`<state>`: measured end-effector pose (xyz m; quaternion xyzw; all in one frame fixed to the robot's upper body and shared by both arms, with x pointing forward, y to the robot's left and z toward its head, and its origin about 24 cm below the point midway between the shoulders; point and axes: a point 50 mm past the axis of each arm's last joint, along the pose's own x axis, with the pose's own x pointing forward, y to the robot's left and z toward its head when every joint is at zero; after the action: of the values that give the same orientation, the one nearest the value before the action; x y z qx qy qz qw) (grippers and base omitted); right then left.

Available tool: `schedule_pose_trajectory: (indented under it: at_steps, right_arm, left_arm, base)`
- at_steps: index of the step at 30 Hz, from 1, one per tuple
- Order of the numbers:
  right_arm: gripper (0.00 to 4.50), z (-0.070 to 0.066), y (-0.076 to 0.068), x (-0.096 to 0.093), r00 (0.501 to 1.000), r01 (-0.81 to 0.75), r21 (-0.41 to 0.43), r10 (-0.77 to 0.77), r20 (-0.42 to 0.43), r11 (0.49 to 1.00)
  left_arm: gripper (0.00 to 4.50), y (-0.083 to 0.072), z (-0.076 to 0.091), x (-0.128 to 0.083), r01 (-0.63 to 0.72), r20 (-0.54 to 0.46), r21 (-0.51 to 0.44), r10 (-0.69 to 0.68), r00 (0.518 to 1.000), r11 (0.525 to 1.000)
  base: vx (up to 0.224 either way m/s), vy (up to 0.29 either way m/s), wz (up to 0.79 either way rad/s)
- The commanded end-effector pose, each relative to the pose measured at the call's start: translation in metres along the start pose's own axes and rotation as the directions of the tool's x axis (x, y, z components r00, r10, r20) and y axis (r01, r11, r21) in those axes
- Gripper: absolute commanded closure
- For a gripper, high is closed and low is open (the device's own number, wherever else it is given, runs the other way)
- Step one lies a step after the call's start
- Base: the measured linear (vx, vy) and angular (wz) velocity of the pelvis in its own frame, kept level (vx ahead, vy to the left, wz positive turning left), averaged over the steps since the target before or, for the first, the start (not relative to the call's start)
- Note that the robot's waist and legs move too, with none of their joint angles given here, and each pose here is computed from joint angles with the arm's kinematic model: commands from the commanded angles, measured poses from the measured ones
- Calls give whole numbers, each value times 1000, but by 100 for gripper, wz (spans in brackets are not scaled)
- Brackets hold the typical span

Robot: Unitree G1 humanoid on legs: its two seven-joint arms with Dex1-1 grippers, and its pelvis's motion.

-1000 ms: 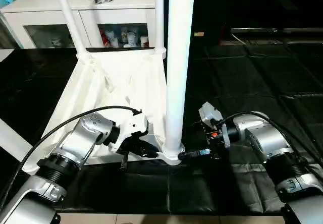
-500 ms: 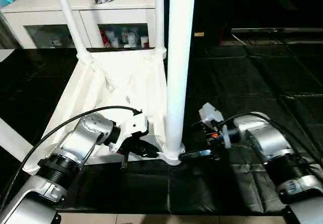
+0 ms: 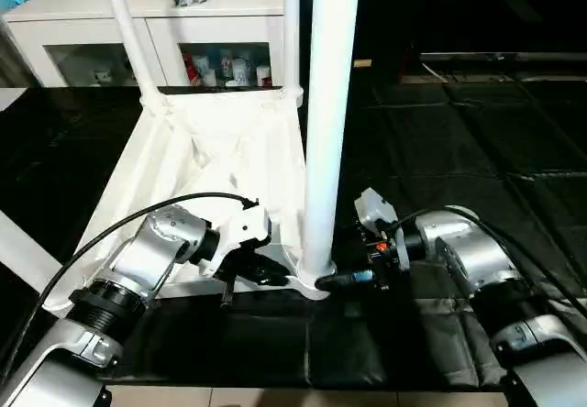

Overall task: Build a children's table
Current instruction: Rotate leg to tighten

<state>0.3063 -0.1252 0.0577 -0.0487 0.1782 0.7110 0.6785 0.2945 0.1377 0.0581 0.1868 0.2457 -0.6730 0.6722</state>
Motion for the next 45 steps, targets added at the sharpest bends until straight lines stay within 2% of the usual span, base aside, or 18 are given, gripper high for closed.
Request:
schedule_pose_trajectory:
  at_steps: [1, 10, 14, 15, 21, 24, 26, 29, 30, 31, 33, 36, 37, 38, 40, 42, 43, 45]
  right_arm:
    - [80, 7, -2, 0, 1000, -11, -22, 11, 8, 1000]
    - [164, 7, -4, 8, 998, -7, 3, 7, 66, 1000]
    - [187, 5, -2, 10, 997, -21, 12, 20, 69, 1000]
    - [208, 5, -2, 11, 997, -26, 12, 25, 70, 1000]
    - [238, 3, 2, 13, 996, -40, 20, 38, 85, 999]
    - [241, 0, 0, 19, 997, 18, 45, -21, 78, 999]
    - [244, 1, -7, 32, 979, 173, 76, -180, 96, 982]
    - [246, 1, -15, 44, 941, 314, 120, -326, 93, 942]
    - [248, 1, -15, 44, 941, 314, 120, -326, 93, 942]
    - [249, 1, -24, 53, 887, 436, 185, -456, 80, 881]
    - [251, 4, -30, 61, 835, 521, 218, -546, 67, 825]
    - [251, 7, -33, 66, 798, 575, 222, -599, 61, 788]
    - [251, 12, -37, 71, 744, 634, 247, -665, 61, 733]
    - [251, 12, -37, 71, 744, 634, 247, -665, 61, 733]
    - [251, 18, -40, 77, 695, 677, 277, -716, 65, 682]
    - [251, 20, -40, 79, 701, 664, 283, -708, 87, 692]
    - [216, 20, -39, 79, 706, 658, 277, -702, 95, 700]
    - [182, 21, -38, 79, 718, 645, 265, -687, 109, 716]
  left_arm:
    - [450, -4, -2, 3, 26, -17, 3, -25, 1000, 1000]
    - [450, -4, -4, 2, 22, -21, 0, -22, 1000, 1000]
    - [450, -4, -4, 2, 22, -20, -2, -22, 1000, 1000]
    - [450, -3, -4, 3, 21, -18, -2, -21, 1000, 1000]
    - [450, -2, -1, 6, 7, -2, -14, -7, 1000, 1000]
    - [450, 2, 1, 8, -30, 16, -45, 31, 999, 999]
    - [450, 12, 9, 17, -120, 49, -98, 125, 991, 988]
    - [450, 20, 15, 26, -203, 67, -152, 215, 974, 967]
    - [450, 20, 15, 26, -203, 67, -152, 215, 974, 967]
    - [450, 27, 21, 33, -272, 79, -193, 291, 953, 943]
    - [450, 33, 28, 38, -331, 95, -232, 360, 928, 915]
    - [450, 38, 35, 41, -377, 114, -262, 417, 902, 888]
    - [450, 43, 44, 45, -418, 136, -288, 469, 873, 861]
    - [450, 43, 44, 45, -418, 136, -288, 469, 873, 861]
    - [450, 47, 51, 47, -452, 150, -295, 508, 848, 842]
    - [450, 47, 53, 47, -447, 155, -289, 503, 851, 846]
    - [450, 47, 52, 47, -446, 155, -283, 499, 852, 849]
    - [450, 46, 48, 43, -437, 147, -251, 480, 865, 864]
  base:
    - [0, 0, 0]
    - [0, 0, 0]
    - [0, 0, 0]
    - [0, 0, 0]
    - [0, 0, 0]
    - [0, 0, 0]
    - [0, 0, 0]
    - [-34, -1, -2]
    - [0, 0, 0]
    - [0, 0, 0]
    - [0, 0, 0]
    - [-11, 18, -6]
    - [-28, 70, -22]
    - [-28, 70, -22]
    - [0, 0, 0]
    - [31, 18, -1]
    - [0, 0, 0]
    - [0, 0, 0]
